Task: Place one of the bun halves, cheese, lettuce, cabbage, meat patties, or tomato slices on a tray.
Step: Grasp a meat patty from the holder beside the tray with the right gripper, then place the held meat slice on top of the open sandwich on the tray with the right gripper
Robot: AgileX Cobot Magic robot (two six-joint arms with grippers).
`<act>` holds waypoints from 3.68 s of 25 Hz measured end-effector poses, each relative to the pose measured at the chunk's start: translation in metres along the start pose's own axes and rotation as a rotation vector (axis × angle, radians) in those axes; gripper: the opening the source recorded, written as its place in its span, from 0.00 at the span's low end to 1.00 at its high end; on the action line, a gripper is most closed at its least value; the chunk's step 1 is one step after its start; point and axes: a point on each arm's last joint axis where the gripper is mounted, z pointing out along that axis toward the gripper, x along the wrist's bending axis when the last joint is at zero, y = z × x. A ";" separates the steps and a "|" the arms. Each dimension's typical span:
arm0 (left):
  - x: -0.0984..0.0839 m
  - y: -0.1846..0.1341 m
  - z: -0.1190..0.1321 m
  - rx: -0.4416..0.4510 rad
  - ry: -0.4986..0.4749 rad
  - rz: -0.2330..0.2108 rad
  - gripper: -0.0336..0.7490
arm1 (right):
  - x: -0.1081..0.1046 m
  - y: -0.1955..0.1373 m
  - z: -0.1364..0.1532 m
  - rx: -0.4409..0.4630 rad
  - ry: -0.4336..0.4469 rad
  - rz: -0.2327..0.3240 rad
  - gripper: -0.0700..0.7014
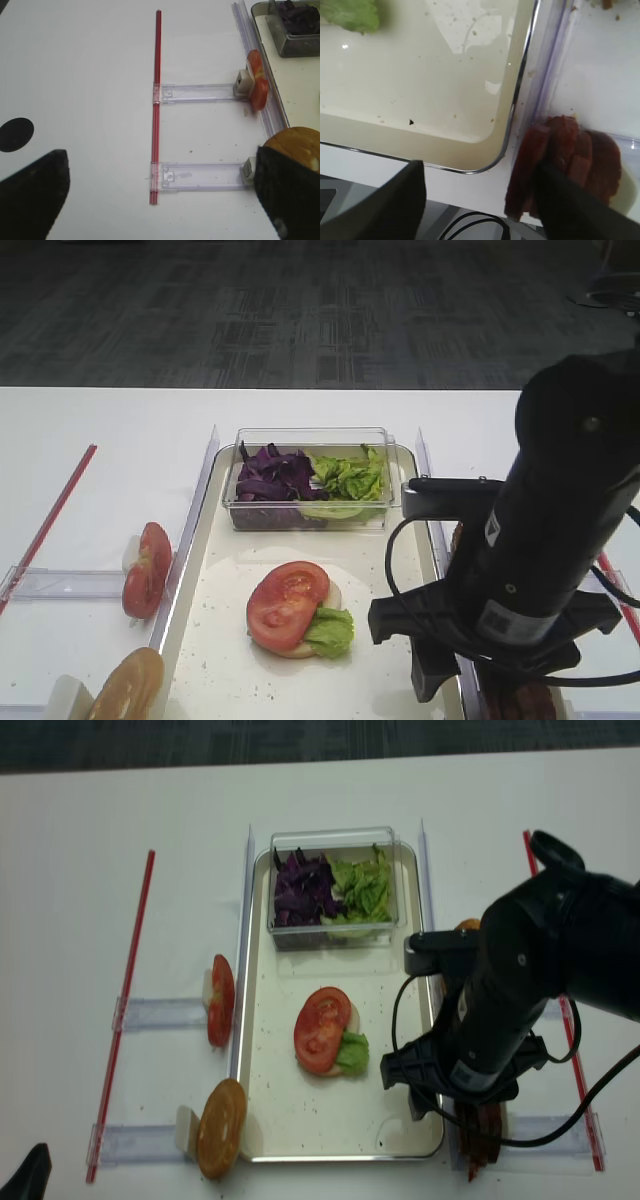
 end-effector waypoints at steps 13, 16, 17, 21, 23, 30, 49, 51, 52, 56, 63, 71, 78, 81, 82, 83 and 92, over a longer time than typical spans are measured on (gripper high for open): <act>0.000 0.000 0.000 0.000 0.000 0.000 0.92 | -0.003 0.001 0.003 0.020 -0.047 -0.020 0.62; 0.000 0.000 0.000 0.000 0.000 0.000 0.92 | -0.006 0.001 0.003 0.026 -0.072 -0.026 0.52; 0.000 0.000 0.000 0.000 0.000 0.000 0.92 | -0.006 0.001 0.003 0.029 -0.079 -0.028 0.49; 0.000 0.000 0.000 0.000 0.000 0.000 0.92 | -0.007 0.001 0.004 0.034 -0.093 -0.032 0.36; 0.000 0.000 0.000 0.000 0.000 0.000 0.92 | -0.008 0.001 0.004 0.035 -0.101 -0.037 0.28; 0.000 0.000 0.000 0.000 0.000 0.000 0.92 | -0.009 0.001 0.004 0.035 -0.110 -0.042 0.24; 0.000 0.000 0.000 0.000 0.000 0.000 0.92 | -0.002 -0.004 -0.035 -0.048 -0.070 -0.048 0.24; 0.000 0.000 0.000 0.000 0.000 0.000 0.92 | 0.000 -0.002 -0.042 -0.056 -0.071 -0.056 0.24; 0.000 0.000 0.000 0.000 0.000 0.000 0.92 | 0.001 -0.002 -0.045 -0.057 -0.071 -0.057 0.24; 0.000 0.000 0.000 0.000 0.000 0.000 0.92 | 0.002 0.000 -0.049 -0.062 -0.074 -0.058 0.24; 0.000 0.000 0.000 0.000 0.000 0.000 0.92 | 0.002 0.001 -0.050 -0.066 -0.078 -0.061 0.24; 0.000 0.000 0.000 0.000 0.000 0.000 0.92 | -0.003 0.001 -0.051 -0.072 -0.140 -0.065 0.24; 0.000 0.000 0.000 0.000 0.000 0.000 0.92 | -0.008 0.003 -0.052 -0.084 -0.164 -0.051 0.24; 0.000 0.000 0.000 0.000 0.000 0.000 0.92 | -0.019 0.009 -0.055 -0.080 -0.150 0.000 0.24; 0.000 0.000 0.000 0.000 0.000 0.000 0.92 | -0.024 0.011 -0.056 -0.080 -0.150 0.008 0.24; 0.000 0.000 0.000 0.000 0.000 0.000 0.92 | -0.029 0.014 -0.057 -0.080 -0.152 0.023 0.24; 0.000 0.000 0.000 0.000 0.000 0.000 0.92 | -0.059 0.025 -0.065 -0.079 -0.132 0.074 0.24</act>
